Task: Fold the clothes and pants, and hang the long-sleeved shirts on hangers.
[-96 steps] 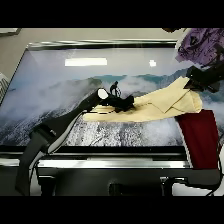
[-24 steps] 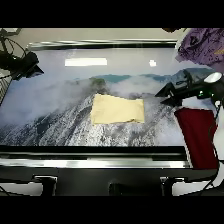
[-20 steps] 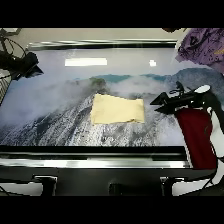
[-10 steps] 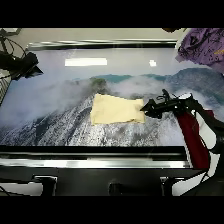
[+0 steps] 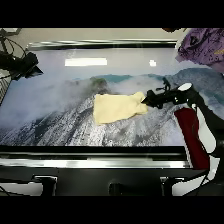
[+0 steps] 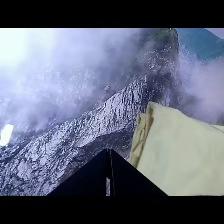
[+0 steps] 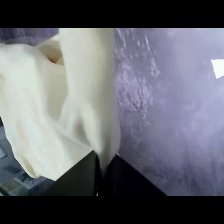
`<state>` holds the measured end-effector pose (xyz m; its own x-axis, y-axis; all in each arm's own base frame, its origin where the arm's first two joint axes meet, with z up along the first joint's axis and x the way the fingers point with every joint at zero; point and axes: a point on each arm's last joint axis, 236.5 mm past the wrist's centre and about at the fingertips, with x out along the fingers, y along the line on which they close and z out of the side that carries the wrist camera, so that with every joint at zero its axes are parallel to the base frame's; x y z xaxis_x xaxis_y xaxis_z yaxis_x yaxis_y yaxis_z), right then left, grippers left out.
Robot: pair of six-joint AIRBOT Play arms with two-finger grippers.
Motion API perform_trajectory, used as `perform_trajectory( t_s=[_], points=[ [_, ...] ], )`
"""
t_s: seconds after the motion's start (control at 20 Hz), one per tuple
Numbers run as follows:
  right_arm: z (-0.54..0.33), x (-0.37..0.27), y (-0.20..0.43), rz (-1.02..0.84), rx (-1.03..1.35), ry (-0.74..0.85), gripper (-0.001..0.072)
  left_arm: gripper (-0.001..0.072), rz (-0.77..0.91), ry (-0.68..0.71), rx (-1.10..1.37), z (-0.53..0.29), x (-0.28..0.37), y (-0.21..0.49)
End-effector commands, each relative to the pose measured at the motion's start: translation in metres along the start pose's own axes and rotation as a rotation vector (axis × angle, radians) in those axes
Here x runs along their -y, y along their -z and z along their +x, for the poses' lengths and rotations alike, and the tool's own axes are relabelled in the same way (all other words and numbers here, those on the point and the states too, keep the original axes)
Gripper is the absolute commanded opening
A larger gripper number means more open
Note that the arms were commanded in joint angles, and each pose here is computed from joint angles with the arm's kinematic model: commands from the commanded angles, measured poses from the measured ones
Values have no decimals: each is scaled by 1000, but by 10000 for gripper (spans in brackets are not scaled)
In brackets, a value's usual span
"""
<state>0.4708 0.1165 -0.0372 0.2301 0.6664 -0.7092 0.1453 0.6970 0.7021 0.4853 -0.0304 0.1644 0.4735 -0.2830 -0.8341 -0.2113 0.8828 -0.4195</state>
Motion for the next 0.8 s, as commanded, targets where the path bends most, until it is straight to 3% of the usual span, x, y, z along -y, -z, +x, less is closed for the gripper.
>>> perform_trajectory(
  t_s=[0.0, 0.1, 0.35, 0.75],
  points=[
    [-49, -13, -42, -22, 115, 148, 25, 17, -1, 0, -2, 0, 0, 0],
    [-81, -20, -66, -24, 197, 212, 25, 17, -1, 0, -2, 0, 0, 0],
    [-175, -9, -98, 103, 362, 202, 24, 17, 0, 0, -2, 0, 0, 0],
    [-338, 48, -88, 356, 679, 270, 23, 17, 1, 1, -3, 0, 1, 1]
  ],
)
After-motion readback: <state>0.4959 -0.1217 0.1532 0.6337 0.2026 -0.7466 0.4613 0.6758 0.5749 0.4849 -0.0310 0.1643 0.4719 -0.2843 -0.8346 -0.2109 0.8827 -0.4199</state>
